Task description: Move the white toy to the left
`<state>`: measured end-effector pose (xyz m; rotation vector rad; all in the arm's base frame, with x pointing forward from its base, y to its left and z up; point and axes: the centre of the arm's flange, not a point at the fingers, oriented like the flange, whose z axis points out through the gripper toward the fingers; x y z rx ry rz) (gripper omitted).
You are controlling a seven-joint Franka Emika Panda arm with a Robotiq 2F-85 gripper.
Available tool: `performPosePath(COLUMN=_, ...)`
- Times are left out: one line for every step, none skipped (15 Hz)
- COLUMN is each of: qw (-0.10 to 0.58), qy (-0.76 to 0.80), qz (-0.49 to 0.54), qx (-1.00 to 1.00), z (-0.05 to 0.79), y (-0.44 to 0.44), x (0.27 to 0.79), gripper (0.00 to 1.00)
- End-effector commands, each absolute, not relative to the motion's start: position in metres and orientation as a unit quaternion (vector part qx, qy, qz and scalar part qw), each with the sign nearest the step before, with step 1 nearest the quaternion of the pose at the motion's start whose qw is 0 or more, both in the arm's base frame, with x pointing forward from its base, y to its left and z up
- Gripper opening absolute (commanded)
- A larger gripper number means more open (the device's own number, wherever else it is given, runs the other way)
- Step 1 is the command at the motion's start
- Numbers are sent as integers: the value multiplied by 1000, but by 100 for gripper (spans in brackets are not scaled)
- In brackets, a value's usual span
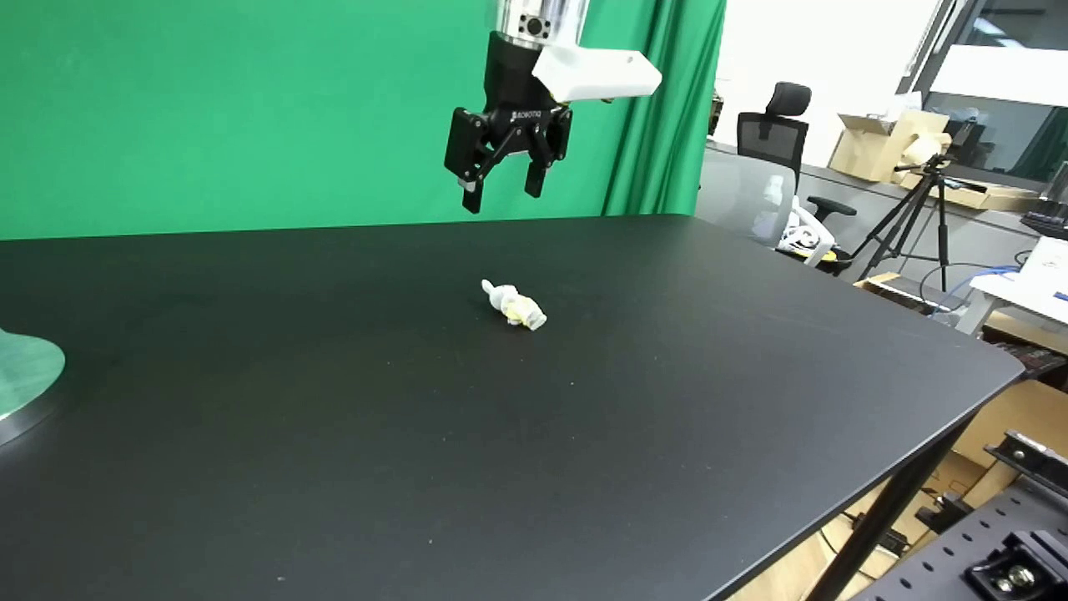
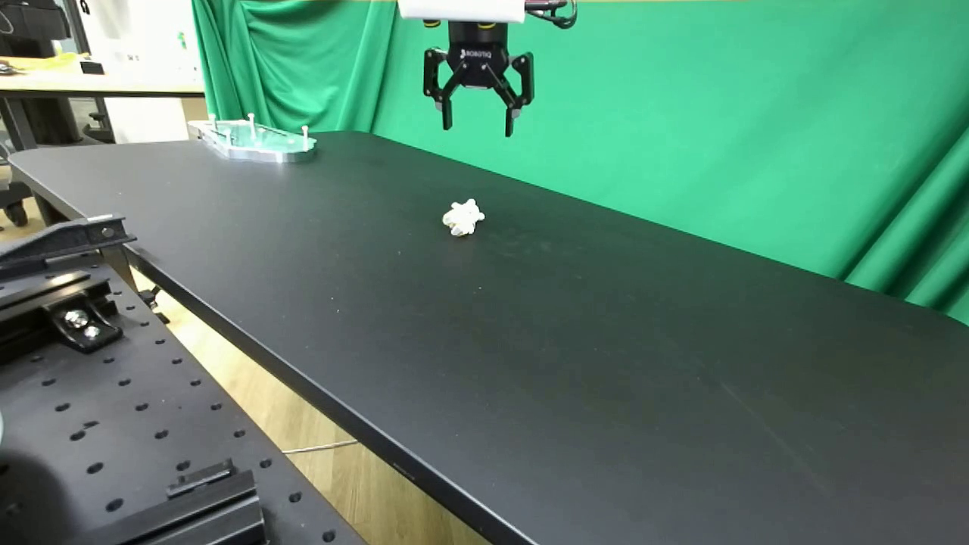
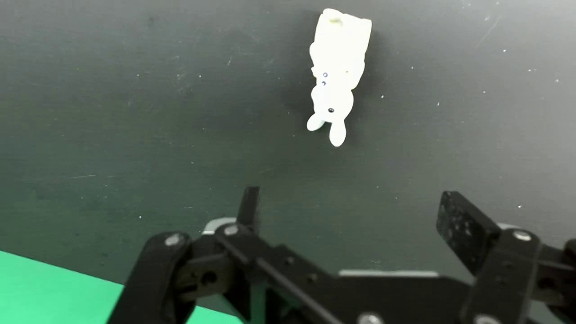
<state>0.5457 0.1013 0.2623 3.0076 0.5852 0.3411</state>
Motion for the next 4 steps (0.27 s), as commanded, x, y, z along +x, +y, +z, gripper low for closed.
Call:
performPosePath(qw=39, qy=174, qz=112, qx=978, z=278, y=89, x=523, gripper=100)
performPosePath(qw=41, qy=168, qz=108, qx=979, z=278, y=85, x=521, gripper=100)
performPosePath(qw=40, qy=169, qz=100, qx=980, z=276, y=81, x=518, gripper=100)
performPosePath(qw=44, qy=162, qz=90, qx=982, z=272, y=76, x=517, gripper=100)
